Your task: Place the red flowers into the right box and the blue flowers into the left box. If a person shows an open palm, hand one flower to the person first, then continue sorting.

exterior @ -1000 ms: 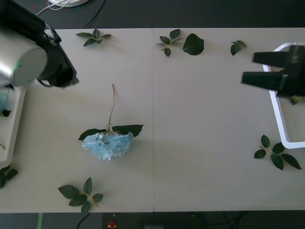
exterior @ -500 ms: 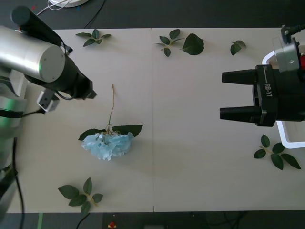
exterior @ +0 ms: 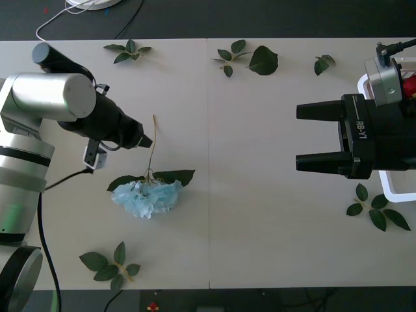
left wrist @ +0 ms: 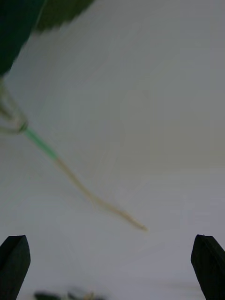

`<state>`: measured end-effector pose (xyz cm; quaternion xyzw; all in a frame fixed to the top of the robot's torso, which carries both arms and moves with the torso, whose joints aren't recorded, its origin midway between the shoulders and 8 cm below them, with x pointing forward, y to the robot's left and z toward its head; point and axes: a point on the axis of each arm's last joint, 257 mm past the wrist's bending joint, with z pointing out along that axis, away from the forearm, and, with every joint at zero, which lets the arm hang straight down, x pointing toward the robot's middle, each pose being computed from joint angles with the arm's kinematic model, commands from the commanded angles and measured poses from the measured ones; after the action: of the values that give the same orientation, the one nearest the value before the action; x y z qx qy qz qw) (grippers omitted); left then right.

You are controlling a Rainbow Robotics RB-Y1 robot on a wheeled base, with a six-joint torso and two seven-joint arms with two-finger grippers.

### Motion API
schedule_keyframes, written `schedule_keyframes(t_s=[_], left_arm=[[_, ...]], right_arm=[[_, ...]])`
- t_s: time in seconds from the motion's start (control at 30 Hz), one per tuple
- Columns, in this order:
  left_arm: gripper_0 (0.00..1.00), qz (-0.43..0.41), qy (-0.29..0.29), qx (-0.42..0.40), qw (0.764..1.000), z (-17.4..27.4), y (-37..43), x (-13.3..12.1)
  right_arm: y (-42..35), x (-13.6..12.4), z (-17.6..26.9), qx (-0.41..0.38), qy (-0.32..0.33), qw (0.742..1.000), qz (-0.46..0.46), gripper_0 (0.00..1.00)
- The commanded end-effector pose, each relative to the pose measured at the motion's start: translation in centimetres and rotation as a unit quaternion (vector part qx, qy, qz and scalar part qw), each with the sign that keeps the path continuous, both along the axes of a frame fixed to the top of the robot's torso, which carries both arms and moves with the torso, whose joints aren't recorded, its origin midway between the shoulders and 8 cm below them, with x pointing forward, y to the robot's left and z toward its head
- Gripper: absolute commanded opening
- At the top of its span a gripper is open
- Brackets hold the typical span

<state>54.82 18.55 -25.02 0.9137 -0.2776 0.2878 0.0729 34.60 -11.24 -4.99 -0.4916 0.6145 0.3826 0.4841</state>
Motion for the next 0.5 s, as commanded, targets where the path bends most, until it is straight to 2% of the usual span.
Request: schedule_keyframes(t_s=[0.03, 0.3, 0.5], left_arm=[[1.0, -0.017, -0.005, -0.052, 0.999, -0.4, -1.9, 0.4], [1.0, -0.005, 0.02, -0.07, 0.997, -6.7, -3.8, 0.8], [1.0, -0.02, 0.015, -0.066, 0.998, -9.3, -5.8, 0.4]], right_arm=[[1.5, -1.1, 1.5, 0.004, -0.041, 0.999, 0.03, 1.0], [2.1, -1.1, 1.1, -0.007, -0.025, 0.999, 0.033, 1.0], [3.2, -0.8, 0.5, 0.0, -0.008, 1.0, 0.029, 1.0]])
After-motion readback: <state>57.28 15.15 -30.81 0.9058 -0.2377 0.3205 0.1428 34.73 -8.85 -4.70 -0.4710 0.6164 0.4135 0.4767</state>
